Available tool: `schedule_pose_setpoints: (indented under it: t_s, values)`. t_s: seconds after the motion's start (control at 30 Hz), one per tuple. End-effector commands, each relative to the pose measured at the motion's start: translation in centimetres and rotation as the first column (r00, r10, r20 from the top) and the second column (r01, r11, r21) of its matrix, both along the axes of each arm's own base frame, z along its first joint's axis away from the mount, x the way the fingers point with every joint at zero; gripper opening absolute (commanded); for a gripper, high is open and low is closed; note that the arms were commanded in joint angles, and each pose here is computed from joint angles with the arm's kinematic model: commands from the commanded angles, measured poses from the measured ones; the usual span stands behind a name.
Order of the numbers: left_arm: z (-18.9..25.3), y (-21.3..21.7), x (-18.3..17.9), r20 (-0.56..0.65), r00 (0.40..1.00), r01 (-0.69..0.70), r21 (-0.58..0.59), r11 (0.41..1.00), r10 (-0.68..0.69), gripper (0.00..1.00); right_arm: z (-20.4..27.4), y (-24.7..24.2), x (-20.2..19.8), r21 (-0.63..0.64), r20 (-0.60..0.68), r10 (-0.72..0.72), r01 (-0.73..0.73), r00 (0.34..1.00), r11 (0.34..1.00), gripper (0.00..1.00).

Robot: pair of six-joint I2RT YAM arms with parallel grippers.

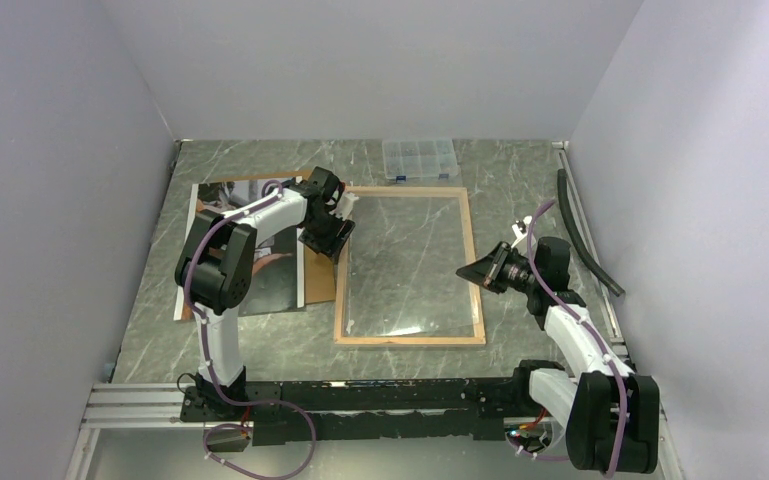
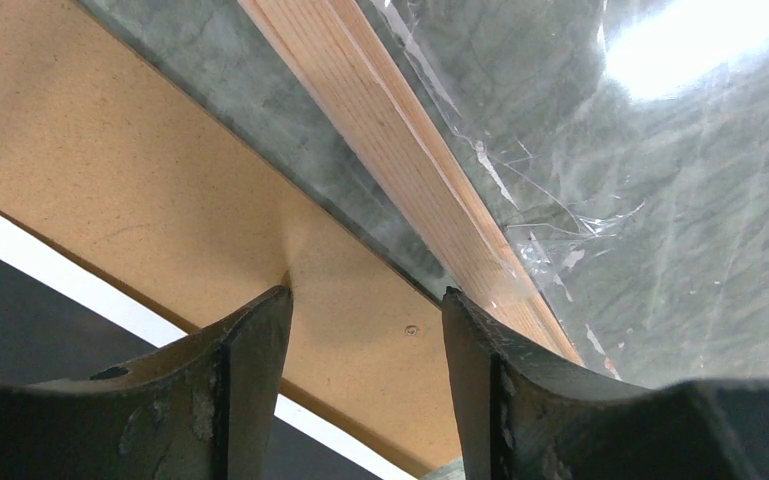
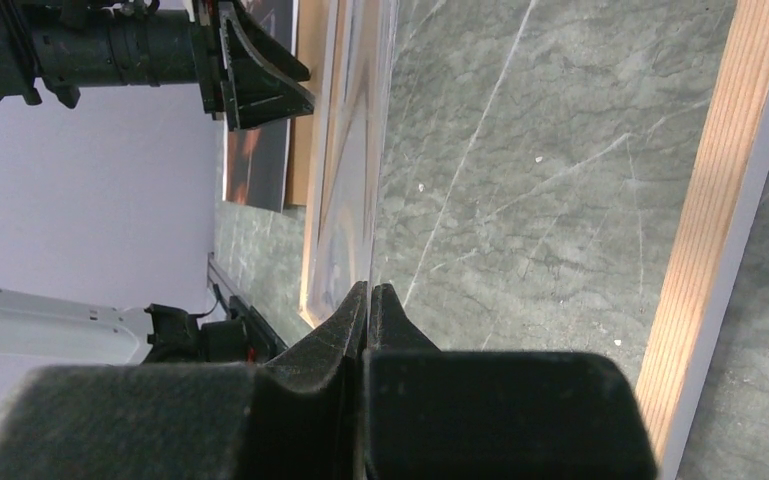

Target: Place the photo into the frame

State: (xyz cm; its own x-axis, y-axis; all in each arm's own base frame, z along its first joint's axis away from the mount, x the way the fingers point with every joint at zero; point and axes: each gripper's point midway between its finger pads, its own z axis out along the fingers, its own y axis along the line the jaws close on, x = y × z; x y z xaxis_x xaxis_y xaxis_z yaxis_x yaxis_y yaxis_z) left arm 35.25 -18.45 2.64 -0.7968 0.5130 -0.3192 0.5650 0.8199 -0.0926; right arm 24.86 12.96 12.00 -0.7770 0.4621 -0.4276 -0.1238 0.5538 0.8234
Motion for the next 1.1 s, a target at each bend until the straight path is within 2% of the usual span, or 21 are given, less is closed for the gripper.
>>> schedule_pose_setpoints:
  t_s: [0.0, 0.7, 0.93, 1.07]
  values:
    - [0.1, -1.3, 0.0, 0.002, 1.000, 0.016, -0.037, 0.999, -0.016, 0.62, 1.3, 0.0, 1.2, -0.015, 0.107, 0.006, -0.005, 0.994, 1.000, 0.00]
    - [0.0, -1.6, -0.3, -0.010, 1.000, 0.016, -0.053, 0.998, -0.016, 0.60, 0.7, -0.2, 2.3, -0.051, 0.156, -0.029, 0.037, 0.987, 0.998, 0.00]
    - [-0.2, -1.6, -0.6, -0.021, 1.000, 0.020, -0.055, 0.998, -0.021, 0.59, 3.1, 0.3, 1.8, -0.061, 0.275, -0.018, 0.036, 0.961, 0.998, 0.00]
    - [-0.2, -1.5, -0.6, -0.021, 1.000, 0.019, -0.053, 0.998, -0.021, 0.59, 3.4, 0.3, 1.5, -0.045, 0.292, -0.027, 0.041, 0.956, 0.998, 0.00]
